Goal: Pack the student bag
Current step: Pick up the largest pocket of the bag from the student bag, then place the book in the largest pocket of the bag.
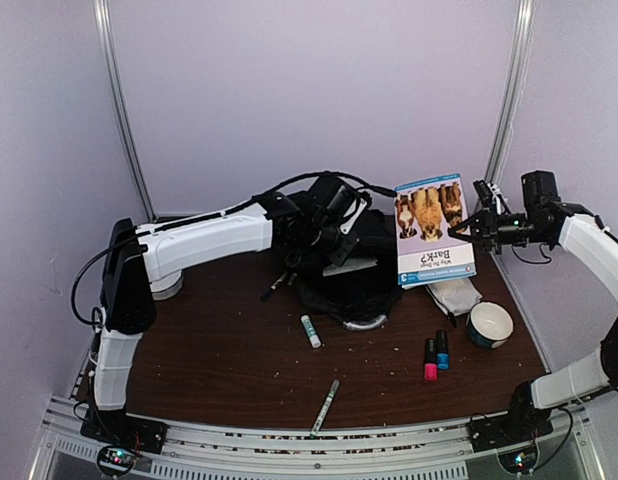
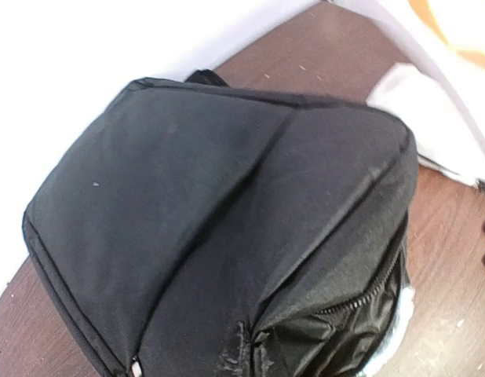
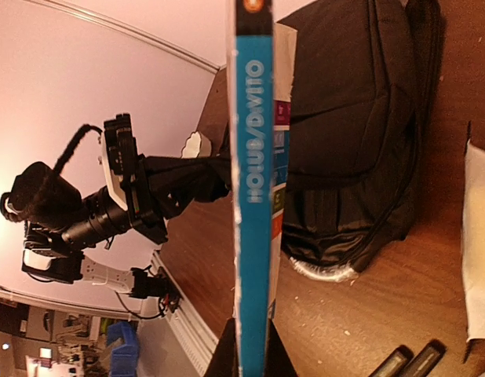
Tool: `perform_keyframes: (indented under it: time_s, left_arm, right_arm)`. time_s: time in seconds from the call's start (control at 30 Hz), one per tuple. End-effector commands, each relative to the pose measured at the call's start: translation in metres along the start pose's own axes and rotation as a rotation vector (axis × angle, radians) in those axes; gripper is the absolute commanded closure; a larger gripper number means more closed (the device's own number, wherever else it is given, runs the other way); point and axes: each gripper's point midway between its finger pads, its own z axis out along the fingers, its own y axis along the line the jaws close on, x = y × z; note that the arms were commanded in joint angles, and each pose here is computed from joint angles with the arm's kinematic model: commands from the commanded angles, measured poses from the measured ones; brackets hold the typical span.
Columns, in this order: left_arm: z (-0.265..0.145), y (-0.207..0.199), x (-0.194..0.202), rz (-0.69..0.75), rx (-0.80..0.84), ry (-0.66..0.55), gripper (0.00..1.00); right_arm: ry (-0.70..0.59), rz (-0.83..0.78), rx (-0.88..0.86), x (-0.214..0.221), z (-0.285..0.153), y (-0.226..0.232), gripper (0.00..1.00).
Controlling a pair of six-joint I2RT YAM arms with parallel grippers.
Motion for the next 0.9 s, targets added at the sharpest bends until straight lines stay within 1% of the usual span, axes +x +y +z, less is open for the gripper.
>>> perform_keyframes:
  time_s: [0.0,0.1,0.27,0.53,0.63,0.8,0.87]
  left_arm:
    - [-0.017,0.019,-0.046,-0.120,-0.010,-0.146,1.00]
    - [-0.016,0.025,-0.050,-0.157,-0.002,-0.160,1.00]
    - [-0.008,0.028,-0.052,-0.212,0.034,-0.170,1.00]
    - [-0.005,0.028,-0.056,-0.245,0.055,-0.180,1.00]
    - [-0.007,0.027,-0.059,-0.249,0.068,-0.187,1.00]
    - [-0.013,0.030,-0.065,-0.252,0.066,-0.196,1.00]
    - [-0.016,0.029,-0.066,-0.257,0.072,-0.201,1.00]
  right_arm:
    - [0.090,0.066,-0.138,0.023,0.009,0.028,1.00]
    - [0.150,0.077,-0.145,0.047,0.014,0.033,1.00]
    - [0.220,0.139,-0.170,0.088,0.027,0.027,1.00]
    - [0.314,0.173,-0.187,0.131,0.048,0.024,1.00]
    - [0.320,0.190,-0.195,0.133,0.057,0.020,1.00]
    - [0.325,0.125,-0.177,0.127,0.076,0.013,1.00]
    - [0.344,0.095,-0.172,0.131,0.087,0.008,1.00]
